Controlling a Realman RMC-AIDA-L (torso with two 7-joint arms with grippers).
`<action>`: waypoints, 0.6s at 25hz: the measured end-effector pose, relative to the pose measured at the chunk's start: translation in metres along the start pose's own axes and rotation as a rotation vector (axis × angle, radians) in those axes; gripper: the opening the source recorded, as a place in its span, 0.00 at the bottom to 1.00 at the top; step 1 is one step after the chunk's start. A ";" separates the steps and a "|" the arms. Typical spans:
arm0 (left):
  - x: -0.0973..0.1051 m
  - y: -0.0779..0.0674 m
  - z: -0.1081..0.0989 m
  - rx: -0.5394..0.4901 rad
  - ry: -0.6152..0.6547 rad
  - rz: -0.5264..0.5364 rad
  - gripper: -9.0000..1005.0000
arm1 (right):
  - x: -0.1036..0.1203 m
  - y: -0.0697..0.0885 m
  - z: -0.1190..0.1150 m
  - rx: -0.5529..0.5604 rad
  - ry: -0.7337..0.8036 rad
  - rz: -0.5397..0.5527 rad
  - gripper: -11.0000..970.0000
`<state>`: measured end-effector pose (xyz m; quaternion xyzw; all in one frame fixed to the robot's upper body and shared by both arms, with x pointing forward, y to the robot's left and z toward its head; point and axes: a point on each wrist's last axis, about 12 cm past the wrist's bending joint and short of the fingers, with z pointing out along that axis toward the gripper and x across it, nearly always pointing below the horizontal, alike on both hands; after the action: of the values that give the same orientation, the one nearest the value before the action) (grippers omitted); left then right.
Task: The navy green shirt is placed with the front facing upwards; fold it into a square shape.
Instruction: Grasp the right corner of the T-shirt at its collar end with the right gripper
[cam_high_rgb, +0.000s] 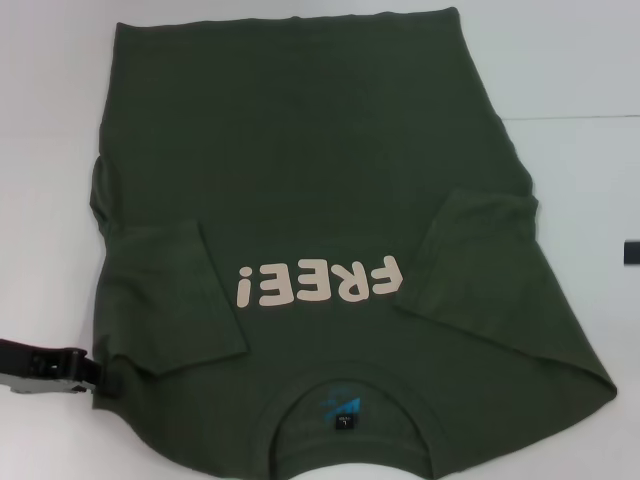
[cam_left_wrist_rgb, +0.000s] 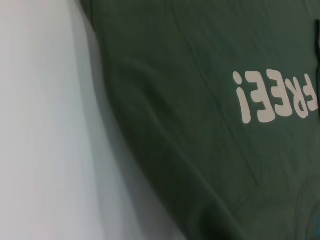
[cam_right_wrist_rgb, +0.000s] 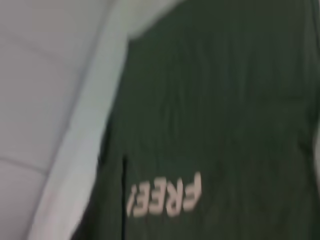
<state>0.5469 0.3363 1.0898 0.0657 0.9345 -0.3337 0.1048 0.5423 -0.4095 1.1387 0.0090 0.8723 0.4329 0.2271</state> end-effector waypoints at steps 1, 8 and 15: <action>0.000 0.000 -0.001 0.000 -0.002 0.002 0.05 | -0.005 0.004 0.001 0.019 0.046 0.007 0.83; 0.000 0.000 -0.004 0.009 -0.011 0.024 0.04 | -0.023 0.021 0.003 0.145 0.222 0.025 0.75; 0.000 0.000 -0.004 0.009 -0.009 0.029 0.04 | -0.020 0.017 0.000 0.162 0.235 0.007 0.77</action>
<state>0.5461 0.3390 1.0933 0.0781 0.9315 -0.3366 0.1136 0.5569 -0.4032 1.1595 -0.0205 0.9249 0.3601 0.1206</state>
